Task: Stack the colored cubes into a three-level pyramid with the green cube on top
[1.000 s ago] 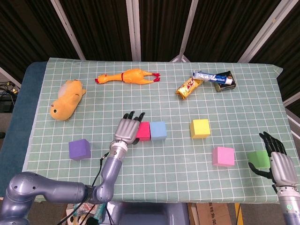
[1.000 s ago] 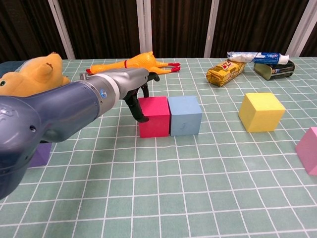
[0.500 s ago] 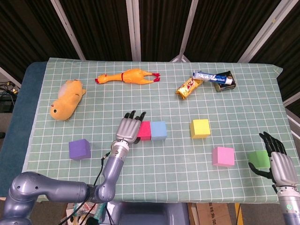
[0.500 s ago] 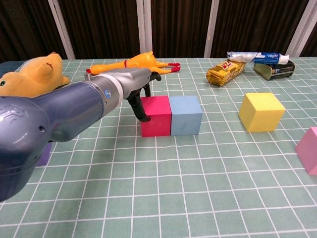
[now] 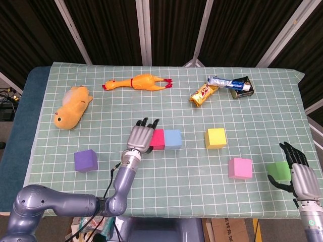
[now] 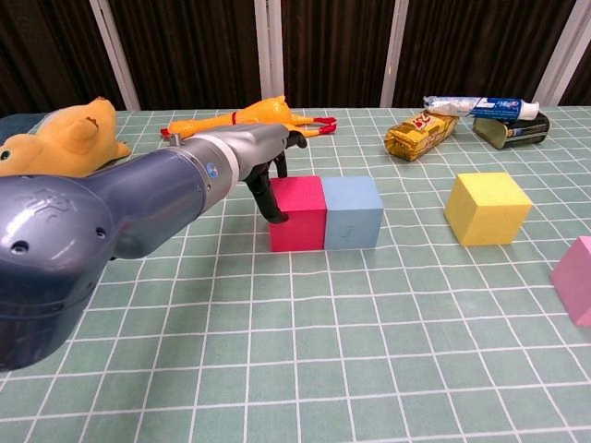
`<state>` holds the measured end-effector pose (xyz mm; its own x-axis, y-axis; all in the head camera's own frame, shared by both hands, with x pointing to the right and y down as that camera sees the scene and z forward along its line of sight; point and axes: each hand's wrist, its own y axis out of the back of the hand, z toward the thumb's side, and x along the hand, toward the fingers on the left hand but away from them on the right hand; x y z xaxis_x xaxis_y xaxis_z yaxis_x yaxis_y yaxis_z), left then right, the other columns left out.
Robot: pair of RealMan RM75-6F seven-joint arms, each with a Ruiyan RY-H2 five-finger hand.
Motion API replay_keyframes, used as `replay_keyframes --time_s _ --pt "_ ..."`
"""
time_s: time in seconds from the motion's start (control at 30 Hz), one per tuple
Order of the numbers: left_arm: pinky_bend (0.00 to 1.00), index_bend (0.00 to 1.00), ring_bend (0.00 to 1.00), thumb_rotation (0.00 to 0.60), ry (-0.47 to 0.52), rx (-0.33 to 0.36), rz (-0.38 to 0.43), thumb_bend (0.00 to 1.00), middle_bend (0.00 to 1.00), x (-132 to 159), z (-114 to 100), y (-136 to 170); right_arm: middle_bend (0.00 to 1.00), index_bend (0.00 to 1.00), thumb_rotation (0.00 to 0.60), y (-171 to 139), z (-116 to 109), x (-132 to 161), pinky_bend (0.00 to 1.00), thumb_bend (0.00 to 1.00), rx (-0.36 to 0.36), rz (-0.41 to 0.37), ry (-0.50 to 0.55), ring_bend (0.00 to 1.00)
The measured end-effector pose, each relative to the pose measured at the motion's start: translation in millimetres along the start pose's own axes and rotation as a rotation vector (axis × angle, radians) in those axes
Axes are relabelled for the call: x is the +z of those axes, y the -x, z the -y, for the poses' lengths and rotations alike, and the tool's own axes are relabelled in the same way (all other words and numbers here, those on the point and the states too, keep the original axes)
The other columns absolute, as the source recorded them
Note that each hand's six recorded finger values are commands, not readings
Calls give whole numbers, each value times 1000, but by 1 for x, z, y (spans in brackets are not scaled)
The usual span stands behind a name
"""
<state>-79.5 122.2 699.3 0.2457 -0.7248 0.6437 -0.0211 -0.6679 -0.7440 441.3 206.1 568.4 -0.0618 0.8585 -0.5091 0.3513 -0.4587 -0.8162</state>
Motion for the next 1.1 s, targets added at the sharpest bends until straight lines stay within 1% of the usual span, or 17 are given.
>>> replay_keyframes --time_s 0.5,0.73,1.1 --pt "143 24 72 600 -3 6 -10 370 312 -3 -1 -5 0 0 600 0 -1 -1 0 281 -1 4 1 0" --pt "143 24 72 600 2 -2 -5 370 312 -4 1 -3 0 0 600 0 -1 -1 0 282 -2 6 0 0" --pt "143 25 72 600 -9 4 4 370 312 -8 -3 2 0 0 600 -1 0 -1 0 282 -2 7 0 0"
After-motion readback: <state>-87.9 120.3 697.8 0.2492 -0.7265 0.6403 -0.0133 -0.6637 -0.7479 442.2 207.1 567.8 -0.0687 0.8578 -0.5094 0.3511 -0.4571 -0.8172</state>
